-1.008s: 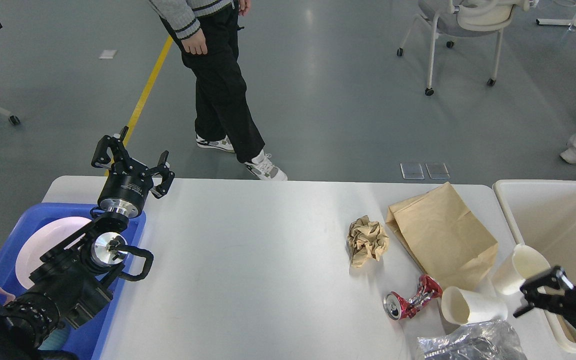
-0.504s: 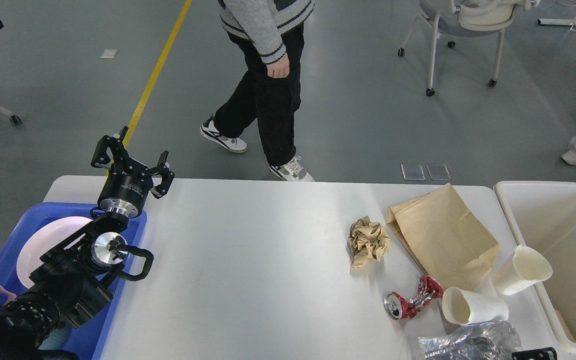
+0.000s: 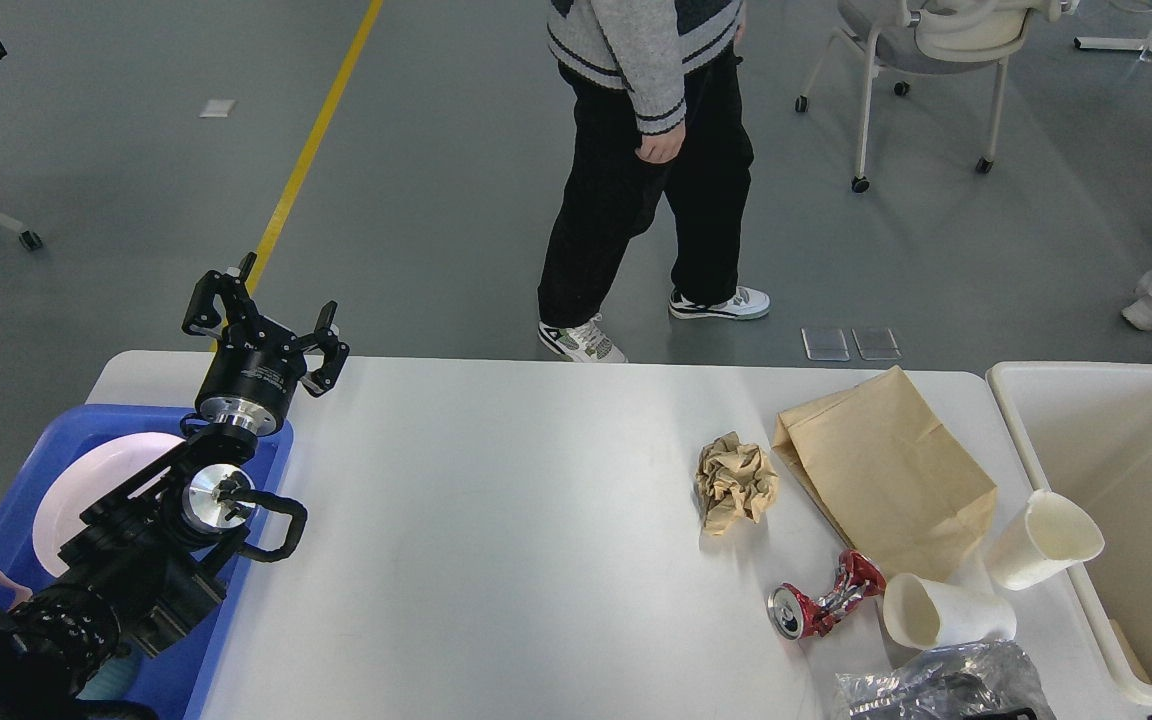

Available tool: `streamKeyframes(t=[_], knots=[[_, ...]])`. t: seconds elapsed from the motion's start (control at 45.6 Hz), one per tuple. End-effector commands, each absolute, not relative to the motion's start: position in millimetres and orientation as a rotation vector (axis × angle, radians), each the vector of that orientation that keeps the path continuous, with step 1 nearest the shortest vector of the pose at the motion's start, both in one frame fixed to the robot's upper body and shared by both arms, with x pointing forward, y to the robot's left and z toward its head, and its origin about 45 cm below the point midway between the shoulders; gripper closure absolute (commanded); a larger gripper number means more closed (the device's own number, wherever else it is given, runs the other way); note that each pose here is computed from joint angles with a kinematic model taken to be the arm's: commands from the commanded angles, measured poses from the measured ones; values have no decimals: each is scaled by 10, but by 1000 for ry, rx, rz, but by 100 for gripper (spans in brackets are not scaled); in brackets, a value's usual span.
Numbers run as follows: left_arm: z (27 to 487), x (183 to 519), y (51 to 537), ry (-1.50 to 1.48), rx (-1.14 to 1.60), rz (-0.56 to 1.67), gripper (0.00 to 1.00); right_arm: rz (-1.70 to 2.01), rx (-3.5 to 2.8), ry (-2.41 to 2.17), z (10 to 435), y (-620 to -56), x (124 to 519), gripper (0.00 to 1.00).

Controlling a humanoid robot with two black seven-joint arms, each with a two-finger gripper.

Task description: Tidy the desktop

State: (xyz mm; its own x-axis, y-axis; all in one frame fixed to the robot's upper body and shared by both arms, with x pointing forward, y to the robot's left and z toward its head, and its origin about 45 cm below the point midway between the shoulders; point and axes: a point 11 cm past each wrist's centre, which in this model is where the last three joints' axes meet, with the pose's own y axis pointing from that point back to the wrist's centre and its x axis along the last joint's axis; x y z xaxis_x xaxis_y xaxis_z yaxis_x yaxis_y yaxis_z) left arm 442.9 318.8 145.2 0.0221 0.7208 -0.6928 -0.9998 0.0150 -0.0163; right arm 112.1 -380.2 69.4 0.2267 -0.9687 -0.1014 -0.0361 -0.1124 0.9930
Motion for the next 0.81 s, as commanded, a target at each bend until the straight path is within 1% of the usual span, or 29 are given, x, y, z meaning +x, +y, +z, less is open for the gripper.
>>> streamKeyframes(t=[0.0,0.592,0.789], knots=[[1453,4429,3187,590,-606,1465,2,-1091,1462,-997,656,-3695,1113,100],[1453,4429,3187,590,-606,1465,2,-1083,1443,-1019,686,-3751,1091,100],[1453,4429,3187,590,-606,1465,2,-1090,1451,-1021,812,-3834,1014,100]])
